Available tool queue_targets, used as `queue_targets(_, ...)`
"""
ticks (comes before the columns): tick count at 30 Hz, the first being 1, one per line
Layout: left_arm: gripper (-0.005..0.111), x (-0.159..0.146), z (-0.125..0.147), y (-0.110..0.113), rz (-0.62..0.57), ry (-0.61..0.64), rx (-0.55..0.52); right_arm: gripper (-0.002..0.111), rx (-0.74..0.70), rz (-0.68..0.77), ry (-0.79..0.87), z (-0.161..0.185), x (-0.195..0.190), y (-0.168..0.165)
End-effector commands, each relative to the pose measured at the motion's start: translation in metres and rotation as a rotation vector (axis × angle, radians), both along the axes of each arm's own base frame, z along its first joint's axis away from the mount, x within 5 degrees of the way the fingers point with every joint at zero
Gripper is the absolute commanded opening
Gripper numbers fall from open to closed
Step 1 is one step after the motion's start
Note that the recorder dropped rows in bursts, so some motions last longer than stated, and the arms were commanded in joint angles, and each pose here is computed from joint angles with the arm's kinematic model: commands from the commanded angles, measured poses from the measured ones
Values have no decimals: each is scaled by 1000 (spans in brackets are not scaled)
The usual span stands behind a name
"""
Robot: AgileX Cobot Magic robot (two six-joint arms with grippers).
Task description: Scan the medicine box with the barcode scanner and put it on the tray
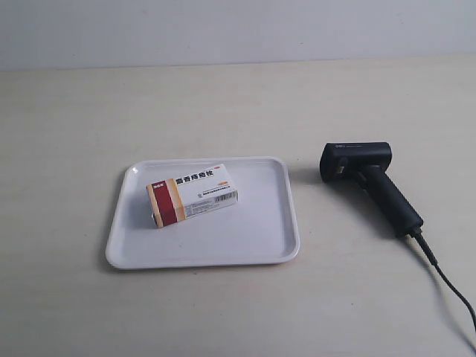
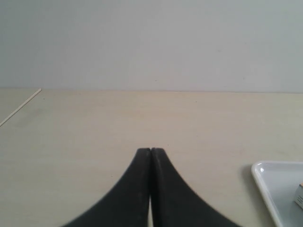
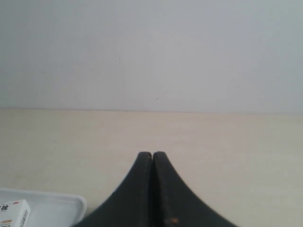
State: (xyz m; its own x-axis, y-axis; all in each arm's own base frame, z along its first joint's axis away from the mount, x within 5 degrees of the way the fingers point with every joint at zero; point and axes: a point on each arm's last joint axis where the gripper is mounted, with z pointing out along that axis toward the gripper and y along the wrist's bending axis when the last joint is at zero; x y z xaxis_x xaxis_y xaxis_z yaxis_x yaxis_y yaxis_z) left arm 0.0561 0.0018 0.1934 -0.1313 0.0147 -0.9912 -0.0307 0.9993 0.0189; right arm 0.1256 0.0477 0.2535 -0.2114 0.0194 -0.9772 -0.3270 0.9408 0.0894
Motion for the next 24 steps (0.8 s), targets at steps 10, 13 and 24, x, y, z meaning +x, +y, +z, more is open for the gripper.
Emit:
queue_targets(10, 1, 0, 0, 0, 1, -4, -1, 0, 140, -13, -126, -44, -49, -20)
queue_targets(13, 1, 0, 0, 0, 1, -4, -1, 0, 149, 0, -141, -44, -56, -22)
queue_targets(24, 1, 0, 0, 0, 1, -4, -1, 0, 91, 37, -174, -47, -71, -25)
